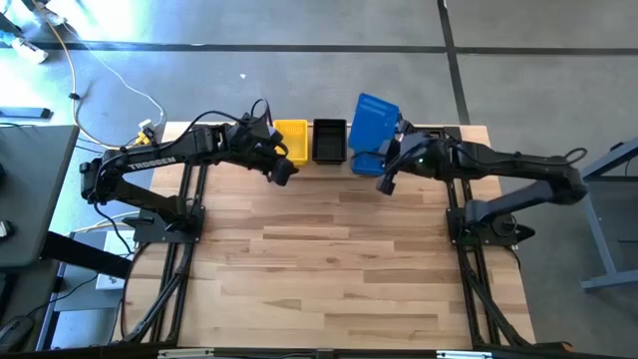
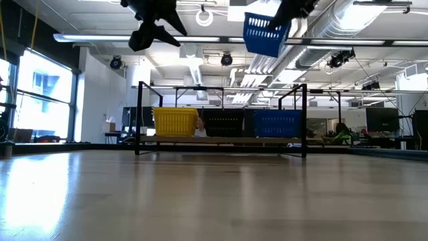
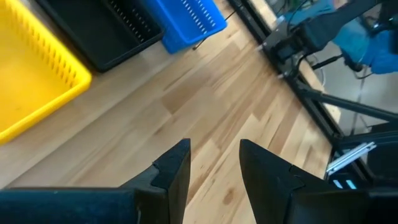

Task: Stack baskets on shelf by color
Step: Stack the blue bin on top of the other blue stacked bins on the shelf

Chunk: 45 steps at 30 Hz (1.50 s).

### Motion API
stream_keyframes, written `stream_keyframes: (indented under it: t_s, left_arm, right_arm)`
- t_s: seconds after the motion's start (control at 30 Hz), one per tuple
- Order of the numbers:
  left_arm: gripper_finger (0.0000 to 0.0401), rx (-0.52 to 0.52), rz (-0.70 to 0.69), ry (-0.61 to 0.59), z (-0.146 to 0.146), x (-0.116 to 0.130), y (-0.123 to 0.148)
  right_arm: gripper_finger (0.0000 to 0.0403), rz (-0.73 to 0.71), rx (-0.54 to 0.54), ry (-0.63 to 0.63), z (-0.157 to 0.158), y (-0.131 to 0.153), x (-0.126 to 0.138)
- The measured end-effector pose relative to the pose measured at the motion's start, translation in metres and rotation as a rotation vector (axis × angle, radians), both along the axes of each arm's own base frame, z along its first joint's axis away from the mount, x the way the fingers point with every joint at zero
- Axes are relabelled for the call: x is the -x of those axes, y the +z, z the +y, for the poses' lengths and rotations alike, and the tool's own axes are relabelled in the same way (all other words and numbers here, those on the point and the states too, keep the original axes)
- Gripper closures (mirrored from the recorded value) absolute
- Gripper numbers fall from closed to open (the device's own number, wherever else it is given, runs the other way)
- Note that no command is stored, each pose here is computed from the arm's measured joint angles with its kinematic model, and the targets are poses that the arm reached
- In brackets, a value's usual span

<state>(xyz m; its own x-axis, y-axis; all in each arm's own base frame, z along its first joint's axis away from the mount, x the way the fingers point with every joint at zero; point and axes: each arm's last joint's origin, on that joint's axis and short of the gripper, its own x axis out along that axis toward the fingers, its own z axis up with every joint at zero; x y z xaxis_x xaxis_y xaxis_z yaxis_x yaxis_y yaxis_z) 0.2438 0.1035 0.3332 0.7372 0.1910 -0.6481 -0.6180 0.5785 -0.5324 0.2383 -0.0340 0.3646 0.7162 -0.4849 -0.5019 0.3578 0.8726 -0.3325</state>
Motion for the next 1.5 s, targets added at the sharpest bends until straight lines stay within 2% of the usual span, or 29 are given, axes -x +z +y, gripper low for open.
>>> stream_keyframes:
  t_s: [0.13, 0.37, 0.6, 1.2, 1.5]
  left_arm:
    - [0.0274, -0.006, -0.036, 0.001, 0.001, -0.002, 0.003]
    - [0.0274, -0.011, -0.058, 0.004, 0.001, -0.004, 0.004]
    - [0.0274, 0.006, -0.062, 0.017, 0.001, -0.004, 0.004]
    - [0.0274, 0.006, -0.061, 0.017, 0.001, -0.004, 0.004]
    - [0.0274, 0.006, -0.061, 0.017, 0.001, -0.004, 0.004]
  right_arm:
    - [0.0403, -0.008, -0.03, 0.029, -0.02, -0.022, 0.008]
    - [0.0403, 0.13, -0.076, 0.063, -0.048, -0.061, 0.005]
    - [0.0403, 0.259, -0.116, 0.074, -0.064, -0.087, -0.006]
    - [0.0403, 0.451, -0.163, 0.11, -0.079, -0.121, -0.016]
    - [0.0403, 0.462, -0.155, 0.105, -0.089, -0.126, -0.017]
